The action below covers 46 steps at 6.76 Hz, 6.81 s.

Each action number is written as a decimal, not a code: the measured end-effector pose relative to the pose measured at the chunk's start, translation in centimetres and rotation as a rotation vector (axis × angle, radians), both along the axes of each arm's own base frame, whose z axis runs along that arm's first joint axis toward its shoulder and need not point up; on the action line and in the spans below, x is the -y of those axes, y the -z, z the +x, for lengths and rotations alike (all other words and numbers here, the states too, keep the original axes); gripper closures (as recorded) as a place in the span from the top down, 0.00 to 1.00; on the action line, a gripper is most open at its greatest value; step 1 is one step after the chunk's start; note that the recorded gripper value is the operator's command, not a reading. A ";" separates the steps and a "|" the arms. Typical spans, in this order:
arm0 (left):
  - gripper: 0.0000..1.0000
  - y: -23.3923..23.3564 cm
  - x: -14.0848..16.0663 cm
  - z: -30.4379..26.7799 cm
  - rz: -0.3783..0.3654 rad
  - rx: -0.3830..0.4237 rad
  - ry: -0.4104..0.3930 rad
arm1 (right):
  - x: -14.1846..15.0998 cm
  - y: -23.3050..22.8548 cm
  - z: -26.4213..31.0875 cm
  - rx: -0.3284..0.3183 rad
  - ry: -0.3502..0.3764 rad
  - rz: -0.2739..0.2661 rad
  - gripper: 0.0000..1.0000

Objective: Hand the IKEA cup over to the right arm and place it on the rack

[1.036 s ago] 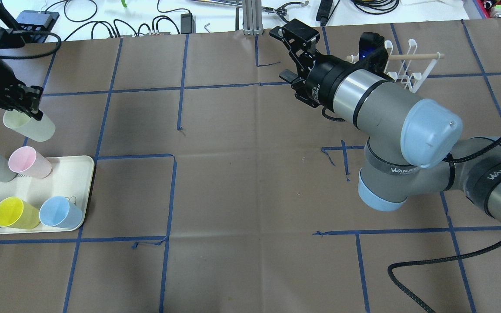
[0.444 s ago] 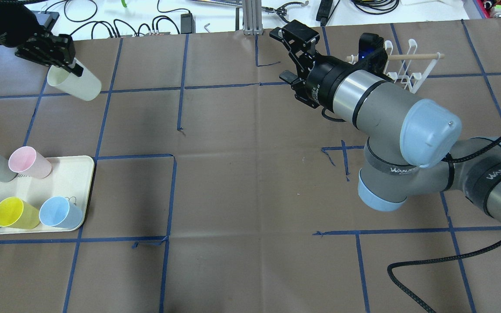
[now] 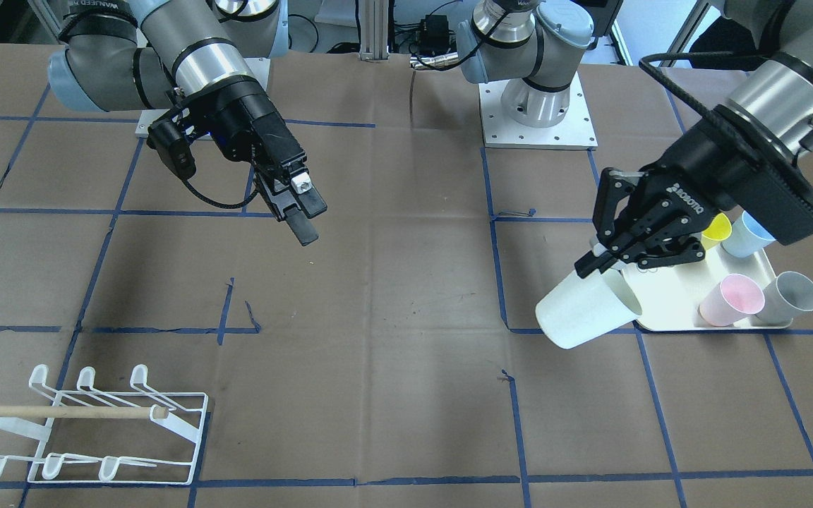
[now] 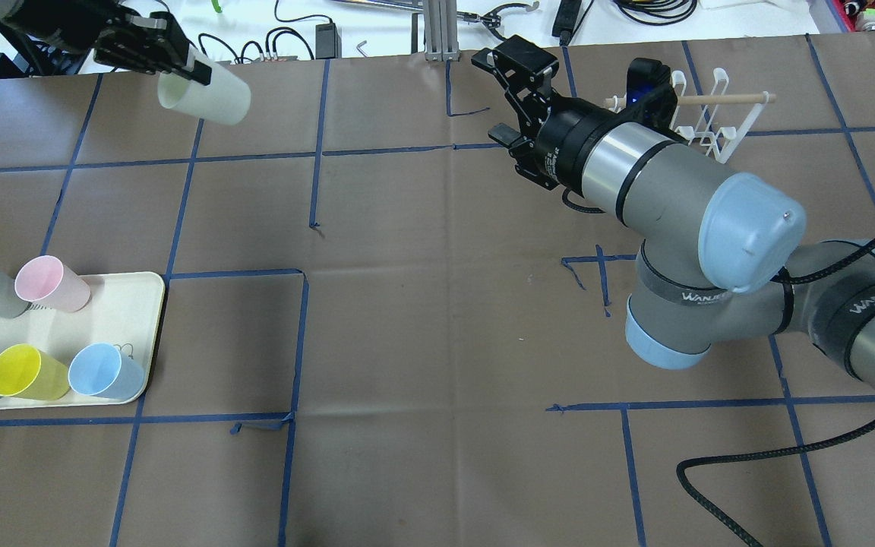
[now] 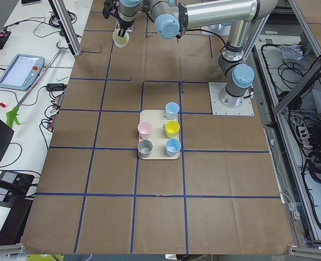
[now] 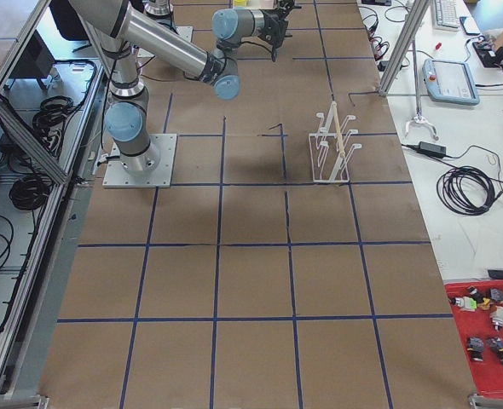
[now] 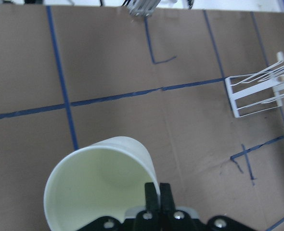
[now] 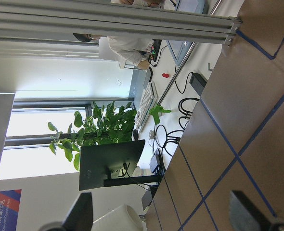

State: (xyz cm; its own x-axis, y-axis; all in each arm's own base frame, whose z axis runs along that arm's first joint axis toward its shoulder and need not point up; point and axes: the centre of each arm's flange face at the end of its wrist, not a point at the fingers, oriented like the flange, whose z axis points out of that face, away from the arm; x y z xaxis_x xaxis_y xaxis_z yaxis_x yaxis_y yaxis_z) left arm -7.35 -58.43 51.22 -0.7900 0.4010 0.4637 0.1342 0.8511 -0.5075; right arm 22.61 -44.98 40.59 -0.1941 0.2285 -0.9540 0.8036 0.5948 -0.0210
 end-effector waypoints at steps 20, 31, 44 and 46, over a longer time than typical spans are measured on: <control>0.00 12.1 -14.4 -15.4 -0.425 -0.326 0.109 | -0.1 2.5 4.9 0.166 0.144 0.292 0.86; 1.00 11.1 -13.5 -13.3 -0.410 -0.311 -0.002 | 1.1 1.4 4.6 0.169 0.149 0.254 0.30; 1.00 1.1 -6.1 -5.3 0.423 0.513 -0.322 | 16.9 4.7 -13.4 -1.314 0.086 -0.387 0.21; 1.00 1.3 -6.8 -5.3 0.430 0.568 -0.261 | 18.5 7.1 -14.1 -1.357 0.070 -0.394 0.21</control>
State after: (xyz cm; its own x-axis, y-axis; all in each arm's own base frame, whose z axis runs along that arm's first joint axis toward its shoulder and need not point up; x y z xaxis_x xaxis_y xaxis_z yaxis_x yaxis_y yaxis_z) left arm -12.65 -51.65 49.88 -0.9985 0.0444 0.0310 0.0433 0.9984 -0.0370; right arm 8.54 -63.50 33.50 -0.9983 0.0422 -0.0404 0.0521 0.3290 -0.9429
